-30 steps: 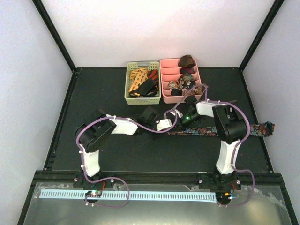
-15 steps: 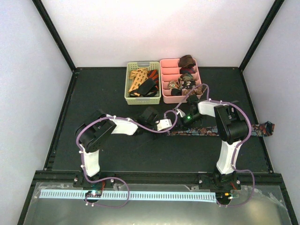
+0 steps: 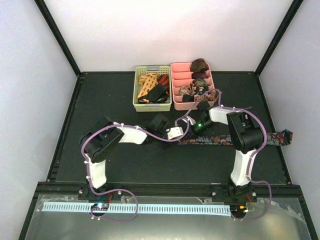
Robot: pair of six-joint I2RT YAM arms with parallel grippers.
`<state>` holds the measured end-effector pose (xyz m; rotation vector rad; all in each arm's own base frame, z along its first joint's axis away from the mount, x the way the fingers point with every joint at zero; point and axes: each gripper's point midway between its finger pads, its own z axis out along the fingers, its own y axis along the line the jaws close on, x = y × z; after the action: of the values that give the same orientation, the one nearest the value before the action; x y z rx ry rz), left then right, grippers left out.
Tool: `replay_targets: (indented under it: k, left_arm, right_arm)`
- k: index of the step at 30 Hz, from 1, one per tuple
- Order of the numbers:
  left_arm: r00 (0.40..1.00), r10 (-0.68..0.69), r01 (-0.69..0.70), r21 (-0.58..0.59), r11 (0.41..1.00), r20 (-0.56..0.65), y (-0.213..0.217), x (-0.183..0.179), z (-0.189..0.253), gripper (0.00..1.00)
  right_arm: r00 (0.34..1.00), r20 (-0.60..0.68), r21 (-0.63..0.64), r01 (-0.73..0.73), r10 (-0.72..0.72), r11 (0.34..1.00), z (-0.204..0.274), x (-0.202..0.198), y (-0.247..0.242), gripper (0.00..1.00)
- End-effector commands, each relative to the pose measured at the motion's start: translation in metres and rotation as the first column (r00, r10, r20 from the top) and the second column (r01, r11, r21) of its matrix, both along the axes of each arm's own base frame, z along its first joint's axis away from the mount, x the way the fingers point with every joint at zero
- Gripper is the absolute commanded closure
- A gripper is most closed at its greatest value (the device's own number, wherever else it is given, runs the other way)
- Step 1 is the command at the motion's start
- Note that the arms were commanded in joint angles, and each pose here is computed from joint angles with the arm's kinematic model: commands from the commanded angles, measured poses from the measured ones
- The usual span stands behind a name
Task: Roll the ties
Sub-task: Roll the tie at the center of the board.
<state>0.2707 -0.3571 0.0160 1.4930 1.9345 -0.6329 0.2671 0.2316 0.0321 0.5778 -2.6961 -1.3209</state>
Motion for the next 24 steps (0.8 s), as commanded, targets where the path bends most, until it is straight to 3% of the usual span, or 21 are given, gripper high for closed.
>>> replay_targets:
  k: [1, 4, 5, 8, 16, 24]
  left_arm:
    - [0.997, 0.05, -0.039, 0.161, 0.986, -0.062, 0.029, -0.011, -0.047, 0.73]
    - [0.995, 0.071, -0.062, 0.11, 0.992, -0.076, 0.029, -0.006, -0.039, 0.64]
    - [0.994, 0.083, -0.077, 0.079, 0.994, -0.076, 0.03, -0.003, -0.033, 0.56]
    - [0.995, 0.073, -0.076, -0.054, 0.996, -0.065, 0.03, 0.001, -0.01, 0.44]
    - [0.999, -0.018, 0.009, -0.328, 0.945, -0.027, 0.017, -0.017, 0.022, 0.35]
    - [1.0, 0.004, 0.008, -0.413, 0.911, 0.029, -0.002, 0.002, 0.02, 0.33]
  right_arm:
    - [0.999, 0.03, -0.049, -0.012, 0.013, 0.999, -0.011, 0.007, -0.006, 0.98]
    - [0.999, 0.038, -0.085, -0.005, 0.009, 0.996, -0.018, 0.008, -0.014, 0.98]
    - [0.999, 0.039, -0.095, -0.006, 0.01, 0.995, -0.021, 0.007, -0.015, 0.98]
    - [0.999, 0.044, -0.12, -0.004, 0.01, 0.993, -0.026, 0.006, -0.019, 0.98]
    - [0.999, 0.038, -0.154, 0.003, 0.003, 0.988, -0.037, 0.005, -0.024, 0.98]
    - [1.0, 0.017, -0.145, -0.002, 0.005, 0.989, -0.042, -0.001, -0.024, 0.98]
